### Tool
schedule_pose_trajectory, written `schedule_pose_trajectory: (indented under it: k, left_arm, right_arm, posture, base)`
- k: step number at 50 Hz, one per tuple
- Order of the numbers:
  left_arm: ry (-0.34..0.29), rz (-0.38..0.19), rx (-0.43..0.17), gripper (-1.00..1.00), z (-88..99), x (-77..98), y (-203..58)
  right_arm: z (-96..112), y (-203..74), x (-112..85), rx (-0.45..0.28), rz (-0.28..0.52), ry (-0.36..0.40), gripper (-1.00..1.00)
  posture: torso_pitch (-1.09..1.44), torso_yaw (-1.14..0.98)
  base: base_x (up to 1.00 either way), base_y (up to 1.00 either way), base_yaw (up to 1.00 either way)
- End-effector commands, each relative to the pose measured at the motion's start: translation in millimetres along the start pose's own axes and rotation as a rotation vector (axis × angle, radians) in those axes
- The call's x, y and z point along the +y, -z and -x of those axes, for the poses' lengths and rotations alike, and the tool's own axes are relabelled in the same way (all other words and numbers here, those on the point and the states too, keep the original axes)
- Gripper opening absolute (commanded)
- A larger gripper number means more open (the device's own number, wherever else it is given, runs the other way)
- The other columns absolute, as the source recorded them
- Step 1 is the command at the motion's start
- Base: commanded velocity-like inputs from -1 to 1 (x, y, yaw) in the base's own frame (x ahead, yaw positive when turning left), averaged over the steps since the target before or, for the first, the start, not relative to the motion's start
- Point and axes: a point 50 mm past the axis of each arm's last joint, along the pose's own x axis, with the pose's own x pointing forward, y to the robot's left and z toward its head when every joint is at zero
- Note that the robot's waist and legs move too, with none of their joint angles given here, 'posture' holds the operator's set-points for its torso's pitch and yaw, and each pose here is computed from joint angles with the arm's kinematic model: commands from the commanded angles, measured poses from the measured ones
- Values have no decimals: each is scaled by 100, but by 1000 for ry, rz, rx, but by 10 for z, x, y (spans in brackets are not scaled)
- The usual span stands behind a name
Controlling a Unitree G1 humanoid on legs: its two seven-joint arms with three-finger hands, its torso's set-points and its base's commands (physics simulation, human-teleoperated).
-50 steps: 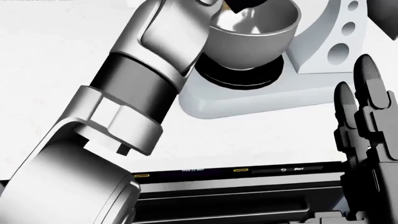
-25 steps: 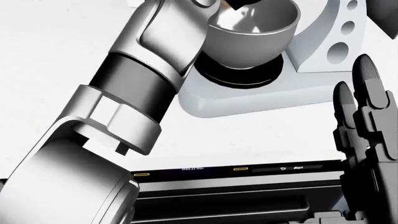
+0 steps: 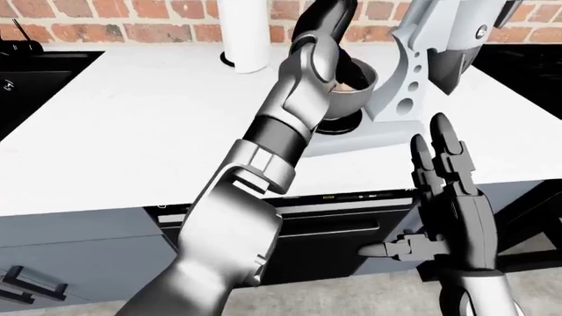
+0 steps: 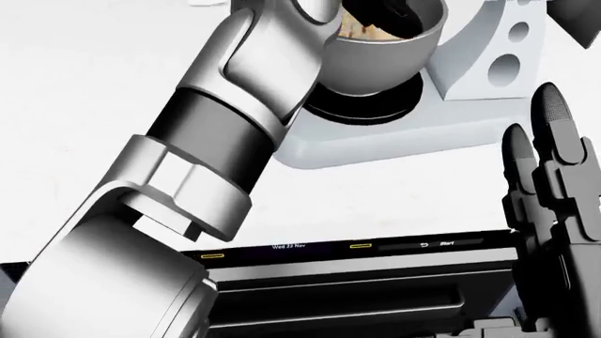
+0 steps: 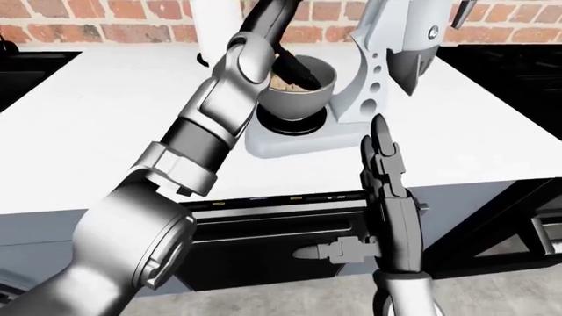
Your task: Place the bread in the stand mixer bowl.
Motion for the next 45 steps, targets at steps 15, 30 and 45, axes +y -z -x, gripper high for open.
schedule_pose_trajectory:
  k: [15, 30, 45]
  left_arm:
    - [-151, 16, -116, 78, 3, 393, -328]
    - [-158, 15, -115, -95, 35, 436, -289]
    - [-213, 24, -109, -94, 242, 714, -213]
  right_arm:
    - [-13, -109, 4, -70, 12, 3, 100]
    - [-24, -94, 5, -68, 10, 4, 100]
    - [-46, -61, 28, -63, 7, -2, 100]
  posture:
    - [0, 0]
    - [0, 0]
    - [0, 0]
  base:
    - [0, 0, 0]
    - [0, 0, 0]
    - [0, 0, 0]
